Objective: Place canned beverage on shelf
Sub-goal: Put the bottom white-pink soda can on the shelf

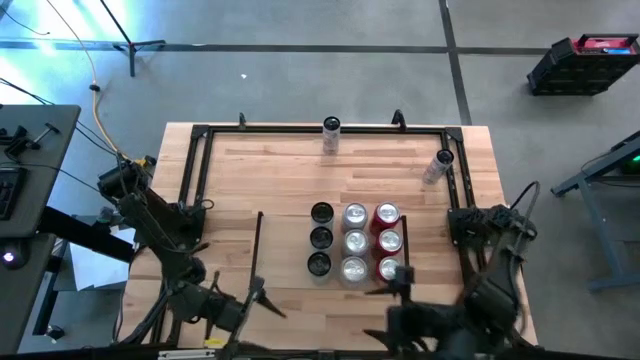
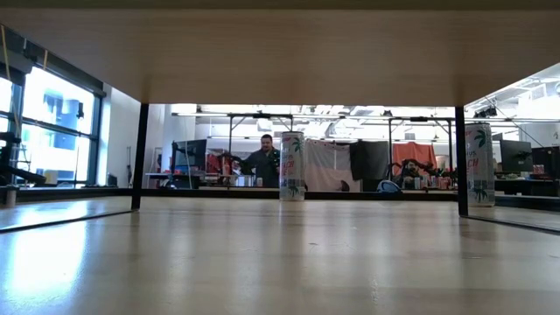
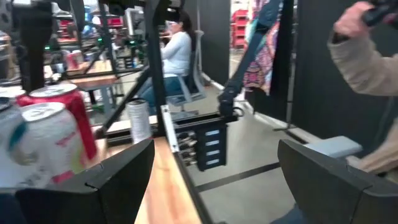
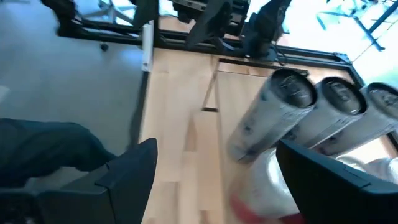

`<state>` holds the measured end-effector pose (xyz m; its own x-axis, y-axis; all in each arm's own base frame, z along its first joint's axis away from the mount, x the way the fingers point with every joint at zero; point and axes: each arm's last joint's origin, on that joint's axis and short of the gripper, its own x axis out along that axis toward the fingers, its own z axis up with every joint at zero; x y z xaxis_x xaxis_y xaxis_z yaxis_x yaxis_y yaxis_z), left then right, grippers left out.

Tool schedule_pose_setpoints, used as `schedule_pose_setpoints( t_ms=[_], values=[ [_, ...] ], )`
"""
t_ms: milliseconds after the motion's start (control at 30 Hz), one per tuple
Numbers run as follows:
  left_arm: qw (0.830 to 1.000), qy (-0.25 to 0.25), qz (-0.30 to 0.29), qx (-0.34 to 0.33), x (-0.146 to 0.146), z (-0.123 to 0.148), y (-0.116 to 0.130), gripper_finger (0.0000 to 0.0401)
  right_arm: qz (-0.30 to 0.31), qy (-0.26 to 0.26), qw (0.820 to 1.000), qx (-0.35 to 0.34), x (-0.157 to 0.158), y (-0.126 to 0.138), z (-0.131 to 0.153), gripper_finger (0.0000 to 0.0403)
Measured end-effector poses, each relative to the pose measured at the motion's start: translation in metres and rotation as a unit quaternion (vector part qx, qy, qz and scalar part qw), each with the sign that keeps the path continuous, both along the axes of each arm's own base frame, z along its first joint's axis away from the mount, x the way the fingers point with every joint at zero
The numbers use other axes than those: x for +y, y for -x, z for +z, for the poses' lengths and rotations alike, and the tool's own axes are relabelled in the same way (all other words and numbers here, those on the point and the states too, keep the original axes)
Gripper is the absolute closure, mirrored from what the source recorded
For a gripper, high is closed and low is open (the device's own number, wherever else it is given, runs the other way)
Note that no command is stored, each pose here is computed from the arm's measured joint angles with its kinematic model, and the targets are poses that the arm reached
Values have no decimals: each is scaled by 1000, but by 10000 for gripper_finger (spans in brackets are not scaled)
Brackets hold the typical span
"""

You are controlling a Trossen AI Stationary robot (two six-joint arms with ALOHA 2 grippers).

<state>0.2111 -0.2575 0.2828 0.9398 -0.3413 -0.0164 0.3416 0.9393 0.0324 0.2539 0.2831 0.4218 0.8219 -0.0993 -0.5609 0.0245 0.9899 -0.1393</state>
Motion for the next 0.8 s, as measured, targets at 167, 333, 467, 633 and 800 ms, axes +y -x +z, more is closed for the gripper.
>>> schedule_pose_setpoints(
  t_ms=[167, 333, 467, 633, 800],
  values=[
    [1000, 5, -23, -7, -13, 2, 18, 71, 3, -28, 999, -23, 23, 29, 1, 89],
    [999, 2, -48, -22, -24, 5, 35, 71, -27, -40, 998, -34, 34, 63, -4, 89],
    [998, -22, -59, -28, -28, 4, 41, 71, -90, -65, 993, -38, 37, 85, -17, 89],
    [998, -27, -59, -26, -28, 3, 41, 71, -86, -85, 992, -30, 43, 98, -21, 89],
    [998, -34, -55, -21, -27, 1, 39, 71, -80, -73, 994, -21, 40, 101, -25, 89]
  ],
)
